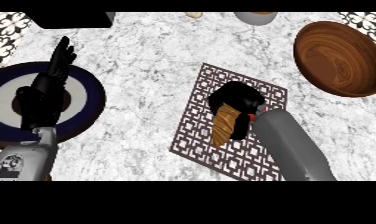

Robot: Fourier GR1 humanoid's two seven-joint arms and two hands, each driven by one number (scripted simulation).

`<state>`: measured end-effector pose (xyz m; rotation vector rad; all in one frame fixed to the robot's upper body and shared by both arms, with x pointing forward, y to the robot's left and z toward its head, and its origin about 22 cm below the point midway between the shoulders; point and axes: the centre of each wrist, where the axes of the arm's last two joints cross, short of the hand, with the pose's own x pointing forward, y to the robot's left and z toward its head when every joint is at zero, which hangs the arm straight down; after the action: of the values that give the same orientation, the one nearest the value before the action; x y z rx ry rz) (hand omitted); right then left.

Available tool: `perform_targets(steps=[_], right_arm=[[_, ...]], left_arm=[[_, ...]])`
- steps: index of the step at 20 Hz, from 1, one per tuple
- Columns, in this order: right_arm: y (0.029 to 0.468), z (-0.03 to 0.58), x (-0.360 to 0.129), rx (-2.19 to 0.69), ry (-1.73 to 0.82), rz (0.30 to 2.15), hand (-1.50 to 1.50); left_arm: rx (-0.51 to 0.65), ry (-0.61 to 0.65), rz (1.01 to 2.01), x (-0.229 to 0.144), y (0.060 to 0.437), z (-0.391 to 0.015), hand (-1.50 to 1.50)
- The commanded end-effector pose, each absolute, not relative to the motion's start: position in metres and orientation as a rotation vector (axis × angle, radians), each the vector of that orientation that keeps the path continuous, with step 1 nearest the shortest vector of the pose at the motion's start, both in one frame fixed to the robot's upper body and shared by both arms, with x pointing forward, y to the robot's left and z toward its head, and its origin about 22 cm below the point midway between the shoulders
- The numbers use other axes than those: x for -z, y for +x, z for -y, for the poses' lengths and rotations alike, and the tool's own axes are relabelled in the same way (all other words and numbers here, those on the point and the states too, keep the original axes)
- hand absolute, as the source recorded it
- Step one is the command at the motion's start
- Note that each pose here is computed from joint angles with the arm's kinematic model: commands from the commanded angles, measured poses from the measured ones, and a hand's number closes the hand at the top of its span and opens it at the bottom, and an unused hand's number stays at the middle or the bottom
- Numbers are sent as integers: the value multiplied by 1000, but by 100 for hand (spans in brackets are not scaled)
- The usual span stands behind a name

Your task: Pick the croissant from the placemat and place it in the bowl

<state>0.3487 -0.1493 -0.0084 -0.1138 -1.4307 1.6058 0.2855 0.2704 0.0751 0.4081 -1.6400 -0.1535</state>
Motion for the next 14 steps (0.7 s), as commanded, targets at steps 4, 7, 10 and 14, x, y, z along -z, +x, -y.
perform_targets(steps=[4,7,10,14], right_arm=[[375,141,-19,-900,-528,1280,150],[395,130,-72,-618,-674,1373,150],[403,116,-102,-383,-819,1387,150],[411,88,-135,-192,-1002,1358,150]], left_arm=[[158,415,1646,-78,285,-270,0],[174,383,1652,-77,287,-263,0],[202,360,1666,-83,289,-260,0],[212,353,1648,-79,292,-252,0]])
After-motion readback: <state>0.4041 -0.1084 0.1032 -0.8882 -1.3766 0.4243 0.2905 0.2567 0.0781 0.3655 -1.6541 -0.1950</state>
